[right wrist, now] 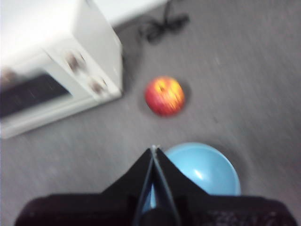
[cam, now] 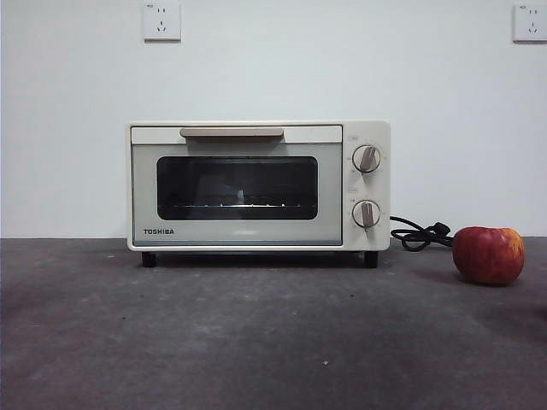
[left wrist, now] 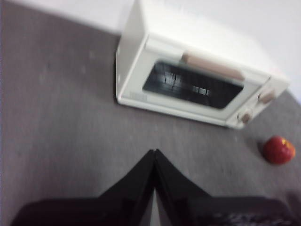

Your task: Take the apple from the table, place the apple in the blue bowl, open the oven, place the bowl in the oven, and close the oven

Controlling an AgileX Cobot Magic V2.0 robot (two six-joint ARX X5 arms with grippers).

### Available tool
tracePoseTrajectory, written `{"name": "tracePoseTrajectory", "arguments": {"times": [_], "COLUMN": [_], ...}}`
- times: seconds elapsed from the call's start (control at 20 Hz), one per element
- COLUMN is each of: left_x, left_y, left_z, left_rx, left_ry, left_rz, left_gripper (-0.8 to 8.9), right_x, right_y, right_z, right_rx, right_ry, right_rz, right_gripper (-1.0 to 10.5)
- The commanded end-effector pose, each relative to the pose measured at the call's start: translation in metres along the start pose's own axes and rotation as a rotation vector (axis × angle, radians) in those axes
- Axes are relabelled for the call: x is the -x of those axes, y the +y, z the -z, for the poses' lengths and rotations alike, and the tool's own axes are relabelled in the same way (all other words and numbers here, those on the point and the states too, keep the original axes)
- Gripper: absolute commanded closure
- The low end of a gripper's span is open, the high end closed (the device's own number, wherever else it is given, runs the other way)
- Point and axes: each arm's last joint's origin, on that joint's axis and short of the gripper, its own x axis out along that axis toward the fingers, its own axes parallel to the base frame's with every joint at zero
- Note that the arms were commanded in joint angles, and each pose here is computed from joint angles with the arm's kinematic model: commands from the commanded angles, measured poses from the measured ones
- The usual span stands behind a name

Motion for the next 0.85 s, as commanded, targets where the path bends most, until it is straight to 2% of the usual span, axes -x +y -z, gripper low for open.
{"name": "tracePoseTrajectory", "arguments": {"times": [0.05,0.35,0.6,0.75,0.85], "left_x": [-0.006,-0.026,-0.056,-0.068,-0.074], "left_y": [-0.003,-0.005,0.003,0.004,0.005], "left_z": [-0.013,-0.034,-0.03,-0.028,-0.027], "left_rx": [0.017,-0.026,-0.046,-0.056,-0.058], "left_ry": [0.093,0.284,0.555,0.611,0.627], "left_rz": [-0.032,-0.083,-0.052,-0.035,-0.032], "left_gripper": [8.18,8.18,8.18,8.18,8.18], "right_x": [-0.01,-0.04,-0.08,-0.11,-0.131], "right_y": [0.003,0.009,0.013,0.016,0.018], "right_z": [-0.011,-0.032,-0.051,-0.064,-0.074], "right_rx": [0.148,0.24,0.288,0.279,0.276], "right_ry": [0.134,0.334,0.46,0.533,0.571], "right_rz": [0.034,0.07,0.083,0.097,0.103], "right_gripper": [9.5,9.5,9.5,9.3,8.6]}}
